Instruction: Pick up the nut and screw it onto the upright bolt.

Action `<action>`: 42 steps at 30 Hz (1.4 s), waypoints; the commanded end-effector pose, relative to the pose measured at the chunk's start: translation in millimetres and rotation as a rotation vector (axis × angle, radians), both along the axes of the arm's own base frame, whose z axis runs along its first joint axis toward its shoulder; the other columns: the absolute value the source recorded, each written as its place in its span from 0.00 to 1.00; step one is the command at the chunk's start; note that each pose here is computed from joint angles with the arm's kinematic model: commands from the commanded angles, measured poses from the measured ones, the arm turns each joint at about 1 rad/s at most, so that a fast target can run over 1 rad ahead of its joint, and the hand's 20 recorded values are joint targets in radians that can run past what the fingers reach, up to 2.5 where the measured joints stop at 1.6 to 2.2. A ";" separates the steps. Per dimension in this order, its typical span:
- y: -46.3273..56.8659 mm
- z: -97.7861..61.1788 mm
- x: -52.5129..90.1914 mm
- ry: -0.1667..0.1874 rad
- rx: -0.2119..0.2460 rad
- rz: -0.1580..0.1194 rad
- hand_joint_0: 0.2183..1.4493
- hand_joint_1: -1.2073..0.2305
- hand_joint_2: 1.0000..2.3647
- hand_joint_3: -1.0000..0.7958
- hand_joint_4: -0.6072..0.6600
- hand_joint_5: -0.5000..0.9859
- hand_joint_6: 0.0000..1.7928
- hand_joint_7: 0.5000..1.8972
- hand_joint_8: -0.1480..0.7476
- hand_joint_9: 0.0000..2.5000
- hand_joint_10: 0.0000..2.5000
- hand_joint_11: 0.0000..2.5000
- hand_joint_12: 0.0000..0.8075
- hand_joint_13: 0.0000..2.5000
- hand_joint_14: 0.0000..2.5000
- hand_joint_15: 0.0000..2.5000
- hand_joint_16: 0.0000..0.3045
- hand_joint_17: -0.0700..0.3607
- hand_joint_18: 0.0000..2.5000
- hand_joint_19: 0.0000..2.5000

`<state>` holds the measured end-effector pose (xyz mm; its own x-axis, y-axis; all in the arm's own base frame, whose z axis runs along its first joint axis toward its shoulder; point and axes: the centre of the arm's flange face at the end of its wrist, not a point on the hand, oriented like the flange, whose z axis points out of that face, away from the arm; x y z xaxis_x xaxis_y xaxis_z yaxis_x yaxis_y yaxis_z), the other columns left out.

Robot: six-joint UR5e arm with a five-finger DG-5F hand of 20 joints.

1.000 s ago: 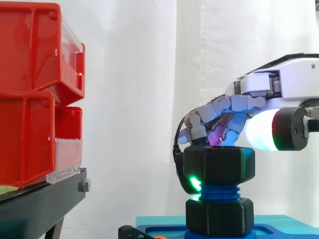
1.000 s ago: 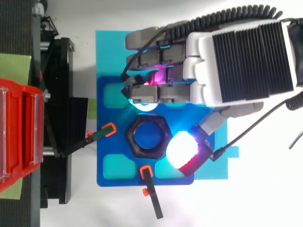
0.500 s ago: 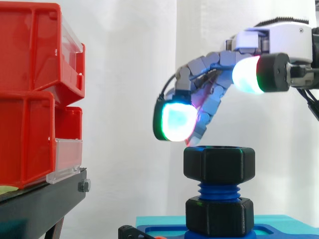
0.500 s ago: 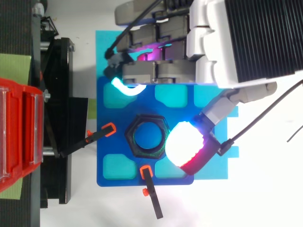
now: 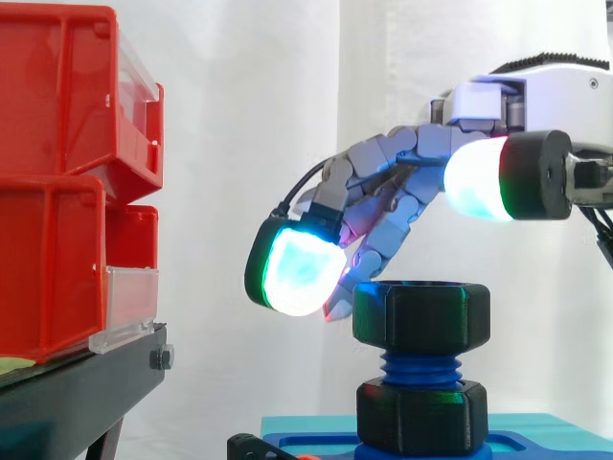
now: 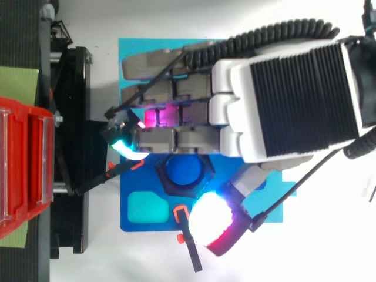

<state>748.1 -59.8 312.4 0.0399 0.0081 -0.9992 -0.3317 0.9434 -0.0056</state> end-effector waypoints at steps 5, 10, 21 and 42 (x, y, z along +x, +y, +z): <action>16.9 -4.0 -0.5 0.021 0.014 0.006 0.22 0.81 0.00 0.28 0.64 0.28 0.28 0.24 0.39 0.32 0.00 0.00 0.27 0.22 0.00 0.00 0.08 0.29 0.11 0.02; 15.8 -7.1 -2.4 0.042 0.011 0.007 0.22 0.81 0.00 0.28 0.66 0.28 0.28 0.32 0.40 0.32 0.00 0.00 0.28 0.22 0.00 0.00 0.08 0.29 0.11 0.01; -0.2 -7.3 -5.6 0.053 0.007 -0.003 0.23 0.79 0.00 0.28 0.60 0.30 0.28 0.54 0.42 0.33 0.00 0.00 0.27 0.22 0.00 0.00 0.07 0.28 0.10 0.00; -59.0 23.2 -6.1 -0.005 -0.011 0.004 0.24 0.76 0.00 0.28 0.62 0.31 0.28 0.61 0.44 0.40 0.00 0.00 0.22 0.28 0.00 0.00 0.05 0.24 0.16 0.00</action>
